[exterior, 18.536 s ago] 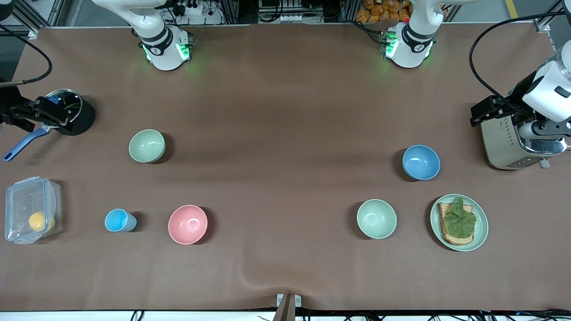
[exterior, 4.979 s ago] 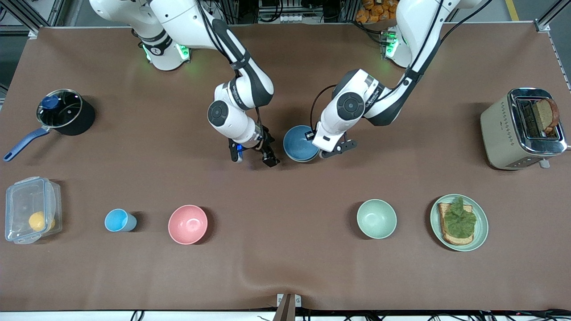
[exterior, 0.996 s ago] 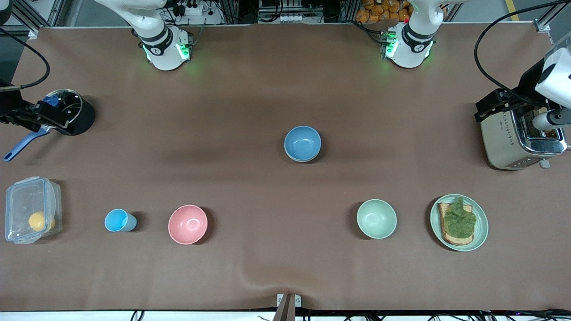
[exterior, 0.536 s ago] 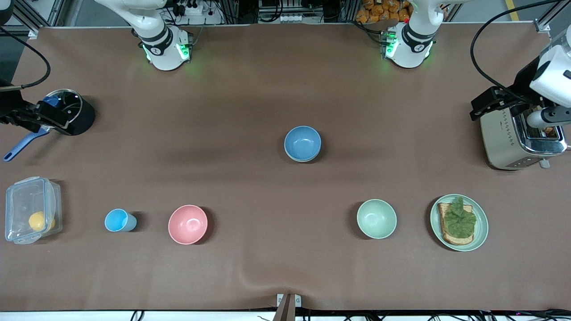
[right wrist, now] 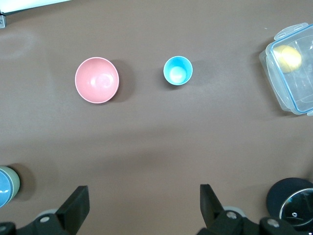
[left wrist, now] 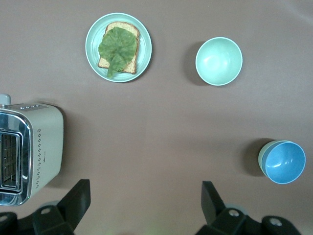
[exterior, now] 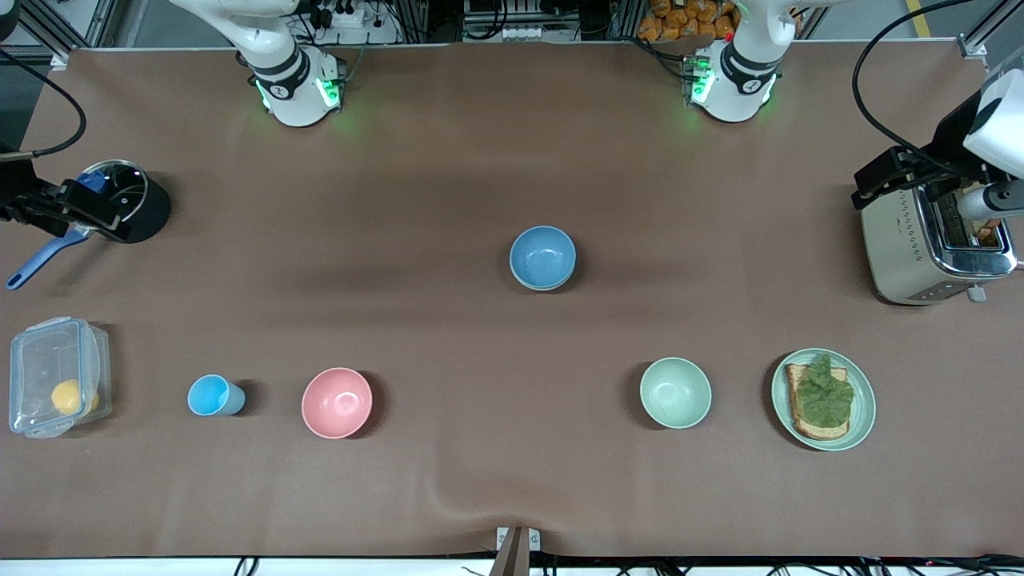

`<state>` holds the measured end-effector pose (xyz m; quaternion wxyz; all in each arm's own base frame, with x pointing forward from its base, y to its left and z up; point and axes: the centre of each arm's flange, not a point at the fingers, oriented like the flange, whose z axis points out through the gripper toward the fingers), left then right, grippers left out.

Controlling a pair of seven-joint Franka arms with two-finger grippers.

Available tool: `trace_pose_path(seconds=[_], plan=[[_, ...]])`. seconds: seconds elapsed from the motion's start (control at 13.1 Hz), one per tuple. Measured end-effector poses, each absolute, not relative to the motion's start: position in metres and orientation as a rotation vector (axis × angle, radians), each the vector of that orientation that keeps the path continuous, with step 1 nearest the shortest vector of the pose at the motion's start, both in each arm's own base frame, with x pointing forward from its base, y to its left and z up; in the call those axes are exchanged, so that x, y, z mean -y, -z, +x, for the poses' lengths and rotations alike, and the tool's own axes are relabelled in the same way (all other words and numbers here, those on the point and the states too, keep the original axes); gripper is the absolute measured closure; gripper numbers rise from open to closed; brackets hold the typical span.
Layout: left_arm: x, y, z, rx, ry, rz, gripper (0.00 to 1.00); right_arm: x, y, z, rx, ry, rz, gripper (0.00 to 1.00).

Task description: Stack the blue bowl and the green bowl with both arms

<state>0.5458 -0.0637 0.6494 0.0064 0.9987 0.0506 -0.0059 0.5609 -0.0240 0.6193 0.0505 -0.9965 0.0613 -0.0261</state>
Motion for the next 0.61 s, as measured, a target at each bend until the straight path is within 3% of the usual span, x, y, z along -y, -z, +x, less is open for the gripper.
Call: trace_pose_path(seconds=[0.61], plan=[[0.0544,-0.6528,0.5398,-0.172,0.051,3.135,0.00,0.0247,-0.6193,0.5609,-0.173,0.082,-3.064,0.00]])
